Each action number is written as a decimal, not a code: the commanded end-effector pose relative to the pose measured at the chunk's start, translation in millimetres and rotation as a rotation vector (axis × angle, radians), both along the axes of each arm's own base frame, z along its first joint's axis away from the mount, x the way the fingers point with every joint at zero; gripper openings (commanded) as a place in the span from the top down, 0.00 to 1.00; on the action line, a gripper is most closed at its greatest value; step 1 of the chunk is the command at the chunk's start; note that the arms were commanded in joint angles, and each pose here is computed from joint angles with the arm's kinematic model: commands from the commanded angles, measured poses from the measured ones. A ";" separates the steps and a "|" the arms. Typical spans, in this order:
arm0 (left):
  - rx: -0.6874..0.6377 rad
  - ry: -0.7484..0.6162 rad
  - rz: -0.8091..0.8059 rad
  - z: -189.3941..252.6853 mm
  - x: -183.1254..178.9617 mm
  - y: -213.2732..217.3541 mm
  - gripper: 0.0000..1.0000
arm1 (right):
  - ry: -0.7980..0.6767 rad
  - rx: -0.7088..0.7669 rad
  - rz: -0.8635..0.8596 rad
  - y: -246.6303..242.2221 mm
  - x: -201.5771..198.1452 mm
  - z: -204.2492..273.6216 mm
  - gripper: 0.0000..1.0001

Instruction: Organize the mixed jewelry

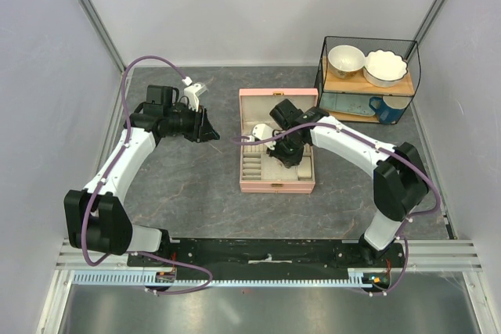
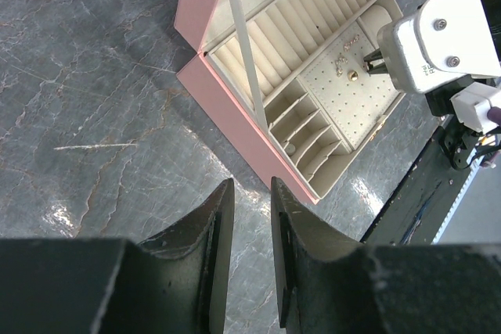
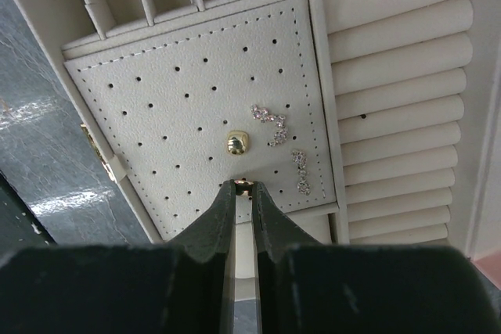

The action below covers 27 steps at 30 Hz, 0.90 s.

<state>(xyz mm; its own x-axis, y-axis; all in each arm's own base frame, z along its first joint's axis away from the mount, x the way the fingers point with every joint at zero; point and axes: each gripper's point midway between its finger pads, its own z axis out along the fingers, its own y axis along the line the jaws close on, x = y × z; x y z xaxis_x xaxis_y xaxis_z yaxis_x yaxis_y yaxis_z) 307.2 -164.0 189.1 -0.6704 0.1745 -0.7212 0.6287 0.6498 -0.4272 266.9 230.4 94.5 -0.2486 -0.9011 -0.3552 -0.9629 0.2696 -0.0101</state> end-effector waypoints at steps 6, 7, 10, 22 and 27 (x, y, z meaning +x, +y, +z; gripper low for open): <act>-0.005 -0.065 -0.037 7.8 2.0 -3.3 0.68 | -0.058 0.024 -0.005 9.3 18.3 19.1 0.85; -0.005 -0.070 -0.037 8.9 2.0 -3.3 0.68 | -0.057 0.023 -0.005 9.3 18.3 19.3 0.79; -0.007 -0.070 -0.039 9.2 1.0 -3.3 0.68 | -0.065 0.021 -0.007 9.5 19.7 22.2 0.70; -0.003 -0.079 -0.043 12.8 -0.6 -2.8 0.68 | -0.087 0.013 -0.021 7.2 24.0 30.9 0.56; 0.001 -0.099 -0.051 14.7 -0.6 -2.4 0.68 | -0.163 0.033 -0.060 6.5 34.5 55.6 0.56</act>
